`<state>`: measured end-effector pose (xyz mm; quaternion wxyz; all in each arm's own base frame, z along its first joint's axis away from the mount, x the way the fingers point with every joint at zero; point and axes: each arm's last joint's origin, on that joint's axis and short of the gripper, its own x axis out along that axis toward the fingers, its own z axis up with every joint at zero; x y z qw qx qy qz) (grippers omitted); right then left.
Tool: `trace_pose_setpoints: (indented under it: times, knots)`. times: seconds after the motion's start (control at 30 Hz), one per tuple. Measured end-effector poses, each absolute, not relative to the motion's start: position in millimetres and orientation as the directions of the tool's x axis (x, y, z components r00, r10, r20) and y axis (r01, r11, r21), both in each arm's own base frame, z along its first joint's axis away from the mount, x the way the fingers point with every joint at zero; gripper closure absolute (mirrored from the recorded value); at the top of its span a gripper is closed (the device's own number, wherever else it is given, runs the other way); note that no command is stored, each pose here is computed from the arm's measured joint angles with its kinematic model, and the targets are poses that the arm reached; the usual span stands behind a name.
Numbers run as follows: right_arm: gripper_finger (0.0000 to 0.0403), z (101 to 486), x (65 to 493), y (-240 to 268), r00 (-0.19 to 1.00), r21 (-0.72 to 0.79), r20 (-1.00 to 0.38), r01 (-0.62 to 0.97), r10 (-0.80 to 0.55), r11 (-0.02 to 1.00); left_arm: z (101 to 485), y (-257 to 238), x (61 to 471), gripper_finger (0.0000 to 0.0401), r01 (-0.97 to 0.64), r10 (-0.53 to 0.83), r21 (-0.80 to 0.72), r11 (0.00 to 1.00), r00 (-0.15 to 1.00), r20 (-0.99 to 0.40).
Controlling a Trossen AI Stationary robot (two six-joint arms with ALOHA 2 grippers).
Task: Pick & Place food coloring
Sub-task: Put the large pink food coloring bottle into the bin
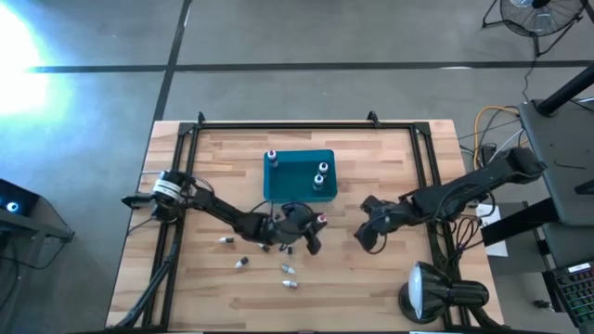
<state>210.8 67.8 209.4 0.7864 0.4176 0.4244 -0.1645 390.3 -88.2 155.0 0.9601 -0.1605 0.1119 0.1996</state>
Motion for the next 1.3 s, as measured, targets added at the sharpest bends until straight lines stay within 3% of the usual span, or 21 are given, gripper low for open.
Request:
trace_pose_setpoints:
  times: [0.57,0.9,1.07,1.3]
  knots:
    - [0.022,212,221,66,0.57,0.48,-0.818,0.603,0.078,0.637,131,-97,419,0.0313,-0.329,0.307,-0.192,0.925,0.942,-0.133]
    - [0.0217,212,222,65,0.575,0.526,-0.815,0.68,0.072,0.511,126,-108,425,0.0313,-0.241,0.216,-0.177,0.954,0.965,-0.15]
    - [0.0185,208,226,66,0.577,0.539,-0.814,0.705,0.069,0.46,121,-115,422,0.03,-0.24,0.205,-0.14,0.961,0.953,-0.224]
    - [0.0105,194,245,72,0.565,0.53,-0.822,0.719,0.066,0.449,120,-125,417,0.0252,-0.236,0.195,-0.148,0.96,0.949,-0.249]
